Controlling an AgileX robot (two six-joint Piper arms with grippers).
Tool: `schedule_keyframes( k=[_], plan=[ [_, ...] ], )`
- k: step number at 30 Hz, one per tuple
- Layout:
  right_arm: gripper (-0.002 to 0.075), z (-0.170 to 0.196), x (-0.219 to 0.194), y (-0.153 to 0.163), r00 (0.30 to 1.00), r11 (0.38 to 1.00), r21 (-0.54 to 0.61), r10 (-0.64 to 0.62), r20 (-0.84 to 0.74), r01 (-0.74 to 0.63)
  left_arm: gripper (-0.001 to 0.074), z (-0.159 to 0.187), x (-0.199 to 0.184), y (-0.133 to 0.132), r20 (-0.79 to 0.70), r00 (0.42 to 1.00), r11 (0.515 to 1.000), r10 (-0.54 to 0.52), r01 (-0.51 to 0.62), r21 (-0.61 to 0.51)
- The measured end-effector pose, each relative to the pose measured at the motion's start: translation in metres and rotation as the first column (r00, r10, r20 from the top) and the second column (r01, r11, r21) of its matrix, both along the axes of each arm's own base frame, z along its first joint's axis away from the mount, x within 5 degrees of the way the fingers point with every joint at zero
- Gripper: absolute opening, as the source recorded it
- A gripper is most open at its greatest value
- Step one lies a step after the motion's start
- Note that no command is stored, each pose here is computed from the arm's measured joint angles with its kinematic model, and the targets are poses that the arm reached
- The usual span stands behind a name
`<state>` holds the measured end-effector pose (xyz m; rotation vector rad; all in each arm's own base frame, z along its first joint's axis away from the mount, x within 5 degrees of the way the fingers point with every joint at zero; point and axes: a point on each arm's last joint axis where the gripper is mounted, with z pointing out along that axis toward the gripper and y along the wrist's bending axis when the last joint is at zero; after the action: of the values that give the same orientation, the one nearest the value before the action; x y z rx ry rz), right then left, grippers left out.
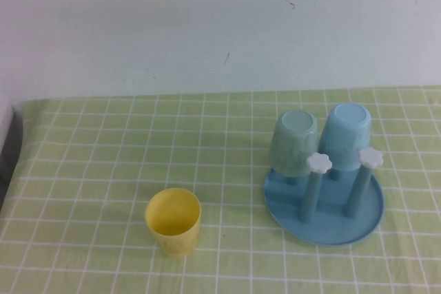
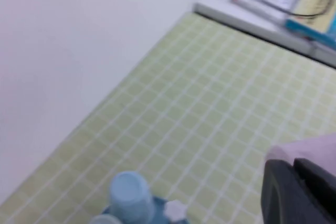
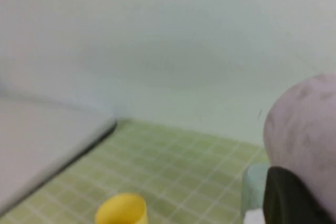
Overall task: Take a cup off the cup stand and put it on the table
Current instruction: Hand over the cup, then place the cup on the table
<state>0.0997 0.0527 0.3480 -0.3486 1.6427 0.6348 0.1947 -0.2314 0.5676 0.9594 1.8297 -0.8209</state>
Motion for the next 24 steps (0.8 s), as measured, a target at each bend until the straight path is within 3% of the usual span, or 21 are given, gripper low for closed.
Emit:
schedule_keyframes(
  k=[4, 9, 14, 18, 24],
  plan=[
    [0.002, 0.006, 0.029, 0.003, 0.976, 0.973, -0.194, 0.088, -0.198, -0.127, 0.0003, -0.006, 0.007, 0.018, 0.056, 0.986, 0.982, 0.16, -0.164, 0.097],
    [0.002, 0.011, 0.061, -0.003, 0.878, 0.899, -0.333, 0.104, -0.467, -0.283, 0.0001, -0.046, 0.017, 0.021, 0.025, 0.974, 0.932, 0.225, -0.222, 0.285],
    [0.002, 0.008, 0.101, -0.014, 0.77, 0.837, -0.422, -0.001, -0.638, -0.348, 0.0001, -0.116, 0.026, 0.017, -0.092, 0.963, 0.848, 0.251, -0.173, 0.501],
    [0.002, -0.011, 0.132, 0.002, 0.698, 0.782, -0.431, 0.007, -0.716, -0.451, 0.0001, -0.161, 0.02, 0.023, -0.177, 0.946, 0.785, 0.272, -0.112, 0.609],
    [0.002, -0.052, 0.145, 0.052, 0.633, 0.571, -0.559, -0.087, -0.77, -0.601, 0.0001, -0.201, 0.005, 0.038, -0.244, 0.922, 0.725, 0.3, -0.054, 0.687]
  ],
)
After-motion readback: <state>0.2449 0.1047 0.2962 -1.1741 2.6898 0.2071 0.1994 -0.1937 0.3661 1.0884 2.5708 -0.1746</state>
